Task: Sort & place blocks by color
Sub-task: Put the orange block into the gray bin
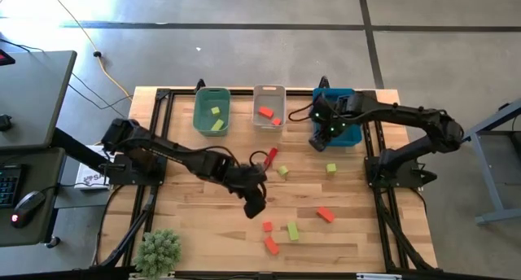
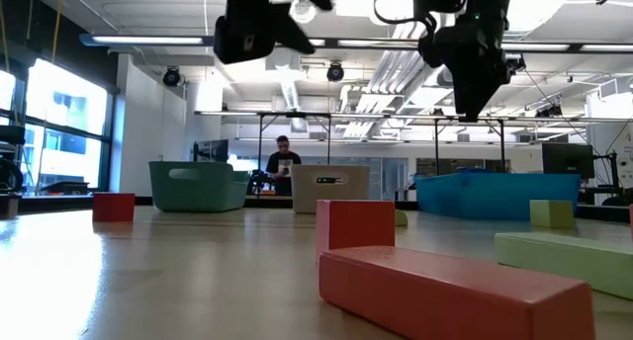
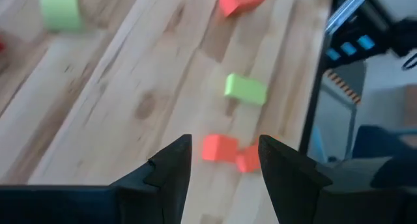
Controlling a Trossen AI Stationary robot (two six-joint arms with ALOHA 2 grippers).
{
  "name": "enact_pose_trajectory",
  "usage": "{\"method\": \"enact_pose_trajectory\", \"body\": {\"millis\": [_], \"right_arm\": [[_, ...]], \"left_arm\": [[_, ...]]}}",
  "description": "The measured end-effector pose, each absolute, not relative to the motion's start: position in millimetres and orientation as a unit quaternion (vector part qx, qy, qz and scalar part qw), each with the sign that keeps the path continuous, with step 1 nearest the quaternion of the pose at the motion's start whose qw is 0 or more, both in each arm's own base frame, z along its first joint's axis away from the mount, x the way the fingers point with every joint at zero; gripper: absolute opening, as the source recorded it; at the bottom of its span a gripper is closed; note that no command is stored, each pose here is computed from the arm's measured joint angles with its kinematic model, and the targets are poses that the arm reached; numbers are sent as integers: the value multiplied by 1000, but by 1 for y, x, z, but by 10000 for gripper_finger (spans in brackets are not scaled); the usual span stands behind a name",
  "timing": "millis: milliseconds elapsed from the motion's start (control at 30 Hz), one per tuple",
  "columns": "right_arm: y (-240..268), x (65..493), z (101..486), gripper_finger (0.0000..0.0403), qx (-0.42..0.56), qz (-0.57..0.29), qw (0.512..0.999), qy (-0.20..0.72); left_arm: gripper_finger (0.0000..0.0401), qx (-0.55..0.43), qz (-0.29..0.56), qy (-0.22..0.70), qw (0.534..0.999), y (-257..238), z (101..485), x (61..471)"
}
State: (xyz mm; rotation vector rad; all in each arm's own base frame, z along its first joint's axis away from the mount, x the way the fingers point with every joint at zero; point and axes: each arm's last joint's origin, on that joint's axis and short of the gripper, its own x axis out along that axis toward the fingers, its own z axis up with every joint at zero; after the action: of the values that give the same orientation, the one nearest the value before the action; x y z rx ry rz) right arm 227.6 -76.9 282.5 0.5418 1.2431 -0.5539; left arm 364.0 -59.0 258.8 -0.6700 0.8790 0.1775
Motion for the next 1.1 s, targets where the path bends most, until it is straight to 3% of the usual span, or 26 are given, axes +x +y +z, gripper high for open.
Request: {"method": "enact_pose_trajectory", "body": {"millis": [333,633,900,1100], "right_arm": [[-64,232,283,188,236,-240,748,571],[-58,233,283,188,219,-254,751,569],[-50,235,283,188,214,-244,754,571],[-45,236,283,188,214,-242,754,572]], "left_arm": [[168,-282,16,386,878,-93,266,364],[169,-256,23,389,884,-111,259,362],[219,-291,52,422,857,-109,232,374],[242,-263,36,428,864,-120,207,385]]}}
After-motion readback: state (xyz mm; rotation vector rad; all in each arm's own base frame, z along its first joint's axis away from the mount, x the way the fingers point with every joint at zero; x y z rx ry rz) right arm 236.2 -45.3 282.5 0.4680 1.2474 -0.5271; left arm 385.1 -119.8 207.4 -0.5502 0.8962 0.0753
